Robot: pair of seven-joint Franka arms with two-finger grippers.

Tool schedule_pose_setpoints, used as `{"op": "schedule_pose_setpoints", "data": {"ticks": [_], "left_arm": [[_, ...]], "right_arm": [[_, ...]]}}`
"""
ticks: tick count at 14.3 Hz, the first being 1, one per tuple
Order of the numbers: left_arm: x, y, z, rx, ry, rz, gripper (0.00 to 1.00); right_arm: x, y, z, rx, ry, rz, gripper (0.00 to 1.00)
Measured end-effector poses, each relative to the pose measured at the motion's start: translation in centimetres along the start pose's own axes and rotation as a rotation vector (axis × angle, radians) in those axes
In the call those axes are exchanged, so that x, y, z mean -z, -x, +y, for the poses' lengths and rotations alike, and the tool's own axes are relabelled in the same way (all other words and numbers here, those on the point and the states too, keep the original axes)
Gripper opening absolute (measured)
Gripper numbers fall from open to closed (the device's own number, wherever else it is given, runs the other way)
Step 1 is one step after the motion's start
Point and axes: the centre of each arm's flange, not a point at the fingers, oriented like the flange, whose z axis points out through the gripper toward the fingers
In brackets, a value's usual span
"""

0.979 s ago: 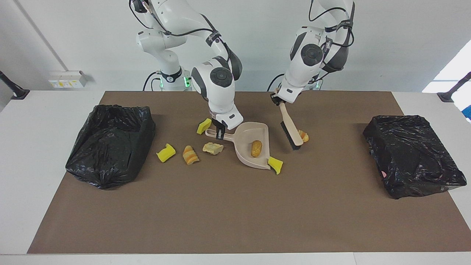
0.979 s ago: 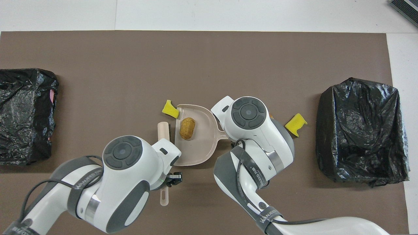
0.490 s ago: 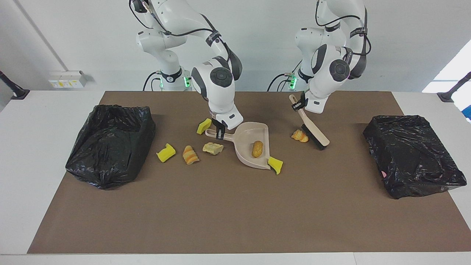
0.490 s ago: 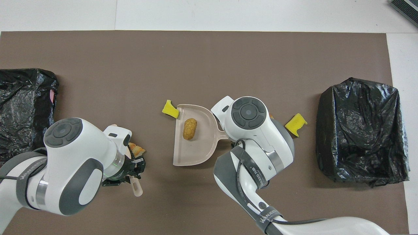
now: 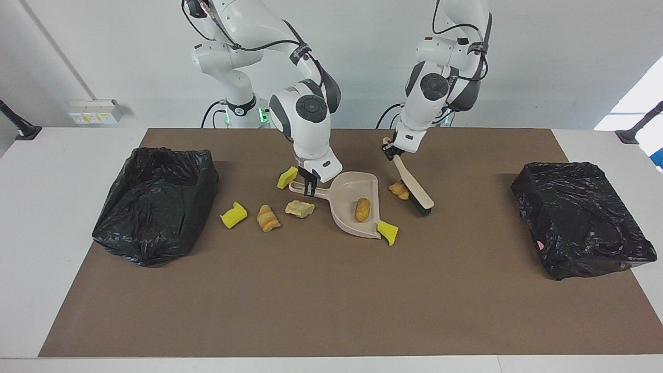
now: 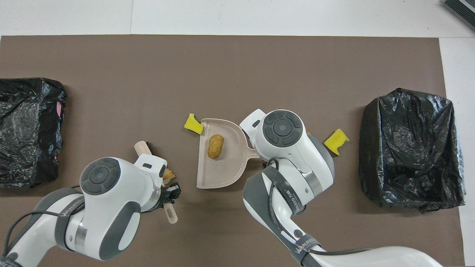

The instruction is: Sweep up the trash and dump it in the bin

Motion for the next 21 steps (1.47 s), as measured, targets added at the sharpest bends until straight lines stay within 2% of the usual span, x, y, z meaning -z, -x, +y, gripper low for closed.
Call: {"op": "schedule_pose_setpoints", "data": {"ticks": [5, 8, 11, 14, 17, 19, 21], "left_arm": [[0.2, 3.7, 3.9, -0.048, 0.089, -0.006, 0.27], [1.6, 4.2, 6.4, -0.004, 0.165, -0.018, 0.27], [3.8, 3.4, 7.6, 0.015, 0.184, -0.024, 0.27], [5.1, 2.2, 5.7, 0.038, 0.087, -0.110, 0.27], [4.8, 1.4, 2.7, 0.066, -0.013, -0.163, 0.27], [2.7, 2.5, 0.1, 0.072, -0.095, -0.197, 0.27], [0.0, 4.4, -1.9, 0.079, -0.145, -0.213, 0.27]], "right_arm": [[0.0, 0.0, 0.0, -0.001, 0.001, 0.001, 0.31], [0.0, 0.0, 0.0, 0.000, 0.001, 0.000, 0.31], [0.0, 0.0, 0.0, 0.000, 0.001, 0.000, 0.31], [0.0, 0.0, 0.0, 0.000, 0.001, 0.000, 0.31], [-0.1, 0.2, 0.2, 0.038, 0.008, -0.002, 0.31], [-0.2, 0.8, 0.7, 0.089, 0.015, -0.012, 0.31], [-0.3, 1.2, 1.0, 0.120, 0.023, -0.026, 0.31]]}}
